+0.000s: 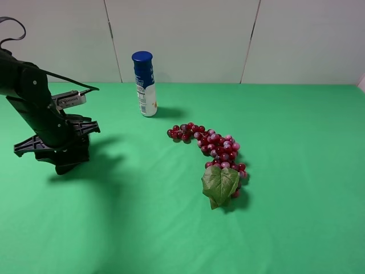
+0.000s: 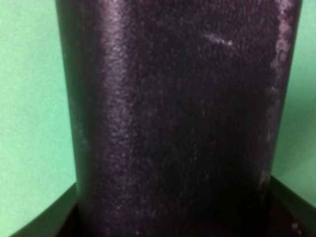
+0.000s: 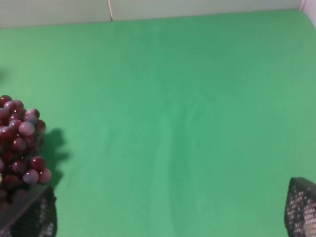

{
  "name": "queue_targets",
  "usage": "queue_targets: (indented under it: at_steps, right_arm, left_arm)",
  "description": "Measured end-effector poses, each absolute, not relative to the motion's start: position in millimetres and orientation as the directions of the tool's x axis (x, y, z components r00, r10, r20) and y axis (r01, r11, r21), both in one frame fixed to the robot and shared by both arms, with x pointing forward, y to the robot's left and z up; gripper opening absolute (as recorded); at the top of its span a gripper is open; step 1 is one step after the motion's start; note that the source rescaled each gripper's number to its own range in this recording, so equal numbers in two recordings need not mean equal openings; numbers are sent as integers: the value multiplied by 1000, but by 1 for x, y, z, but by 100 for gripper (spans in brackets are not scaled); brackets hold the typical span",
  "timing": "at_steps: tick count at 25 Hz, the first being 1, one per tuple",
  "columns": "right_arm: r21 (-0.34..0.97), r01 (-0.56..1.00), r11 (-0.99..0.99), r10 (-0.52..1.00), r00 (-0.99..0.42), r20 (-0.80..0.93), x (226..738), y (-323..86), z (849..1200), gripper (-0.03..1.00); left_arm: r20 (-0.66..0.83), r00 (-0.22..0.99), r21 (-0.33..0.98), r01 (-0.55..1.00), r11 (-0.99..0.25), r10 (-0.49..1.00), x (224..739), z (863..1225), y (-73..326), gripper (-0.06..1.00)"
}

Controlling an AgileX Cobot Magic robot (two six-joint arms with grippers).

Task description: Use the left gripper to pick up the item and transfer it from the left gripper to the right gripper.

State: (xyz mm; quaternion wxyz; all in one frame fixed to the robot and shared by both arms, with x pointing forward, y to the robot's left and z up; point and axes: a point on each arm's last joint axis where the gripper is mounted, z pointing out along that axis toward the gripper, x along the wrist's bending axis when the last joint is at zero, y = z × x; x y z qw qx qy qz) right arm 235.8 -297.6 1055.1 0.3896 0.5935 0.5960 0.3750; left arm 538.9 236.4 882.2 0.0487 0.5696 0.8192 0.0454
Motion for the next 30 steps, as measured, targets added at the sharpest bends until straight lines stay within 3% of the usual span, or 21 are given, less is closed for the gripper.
queue_targets:
  at_steps: [5, 11, 30]
  right_arm:
    - [910, 415, 14, 1000, 8, -19, 236, -298, 1055, 100]
    - [910, 415, 14, 1000, 8, -19, 236, -298, 1055, 100]
    - [910, 415, 14, 1000, 8, -19, 236, -298, 1055, 100]
  left_arm:
    - [-34, -353, 126, 926, 355, 935, 538, 886, 236, 24]
    - [-23, -301, 127, 945, 301, 953, 532, 904, 238, 18]
    - [36, -148, 74, 987, 145, 988, 514, 938, 243, 12]
